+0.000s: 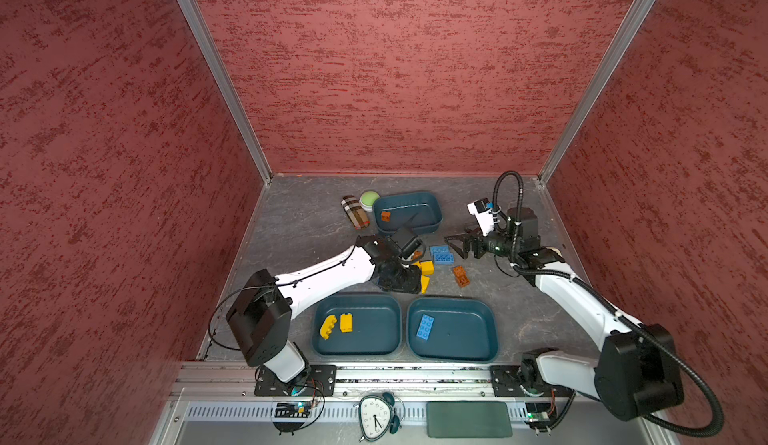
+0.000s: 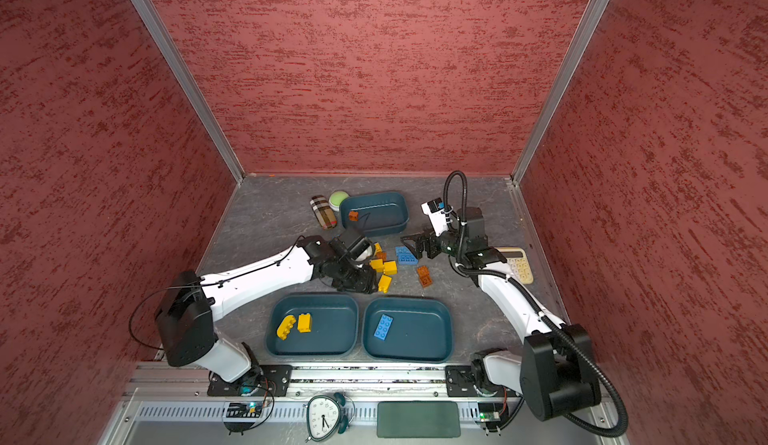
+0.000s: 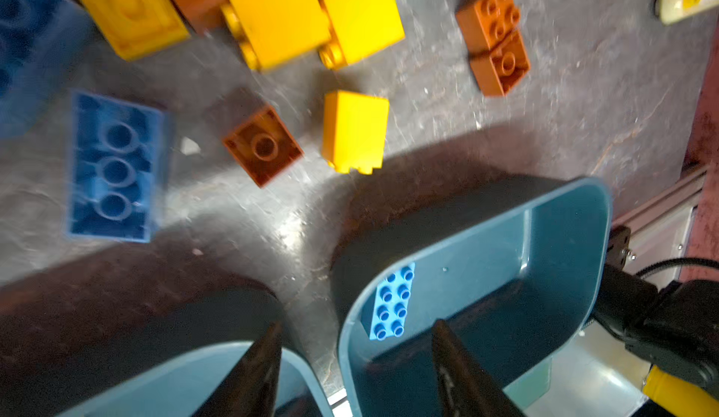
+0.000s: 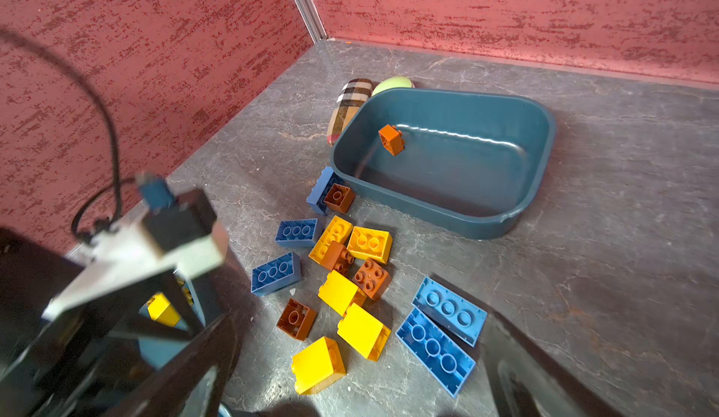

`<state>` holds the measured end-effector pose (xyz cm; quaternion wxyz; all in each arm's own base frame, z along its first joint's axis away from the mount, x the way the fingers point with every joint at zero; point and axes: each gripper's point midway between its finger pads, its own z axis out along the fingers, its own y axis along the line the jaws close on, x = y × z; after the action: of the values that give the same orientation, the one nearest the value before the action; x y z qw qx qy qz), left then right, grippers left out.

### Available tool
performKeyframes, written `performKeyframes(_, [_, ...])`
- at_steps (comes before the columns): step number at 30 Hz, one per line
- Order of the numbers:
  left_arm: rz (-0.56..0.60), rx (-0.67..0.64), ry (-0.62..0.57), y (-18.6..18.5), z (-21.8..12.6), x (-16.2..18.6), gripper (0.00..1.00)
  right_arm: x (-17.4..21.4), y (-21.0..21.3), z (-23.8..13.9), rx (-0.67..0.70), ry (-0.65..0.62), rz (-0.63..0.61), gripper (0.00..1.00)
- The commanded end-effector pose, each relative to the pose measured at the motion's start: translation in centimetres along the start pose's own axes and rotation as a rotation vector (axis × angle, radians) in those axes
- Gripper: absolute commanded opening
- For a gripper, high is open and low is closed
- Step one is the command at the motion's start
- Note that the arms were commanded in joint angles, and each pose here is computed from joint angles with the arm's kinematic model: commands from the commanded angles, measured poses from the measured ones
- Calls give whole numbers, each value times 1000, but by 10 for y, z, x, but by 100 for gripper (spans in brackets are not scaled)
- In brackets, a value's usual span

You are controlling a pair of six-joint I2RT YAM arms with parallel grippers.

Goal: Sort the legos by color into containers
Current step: 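Move the empty left gripper back to the pile beside the far bin, then close the left gripper on a long blue brick beside the far bin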

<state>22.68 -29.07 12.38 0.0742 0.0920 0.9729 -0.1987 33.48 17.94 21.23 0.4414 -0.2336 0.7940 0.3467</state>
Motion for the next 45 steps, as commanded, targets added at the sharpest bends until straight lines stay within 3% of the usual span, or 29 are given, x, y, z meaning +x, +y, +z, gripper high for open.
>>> performKeyframes(1, [-59, -78, -75, 31, -17, -32, 66, -4, 2, 2, -31, -28, -6, 99])
performKeyframes(7, [-241, -195, -175, 94, -13, -86, 67, -4, 1, 7, -51, -38, 19, 99])
performKeyframes(13, [-357, -268, -245, 128, 7, -123, 66, -4, -2, 12, -61, -41, 35, 99])
performKeyframes(29, [-350, -343, -224, 164, 45, -145, 52, -2, -7, 19, -63, -25, 33, 99])
performKeyframes(45, [-299, -410, -195, 176, 39, -132, 44, 5, -8, 21, -67, -17, 49, 99])
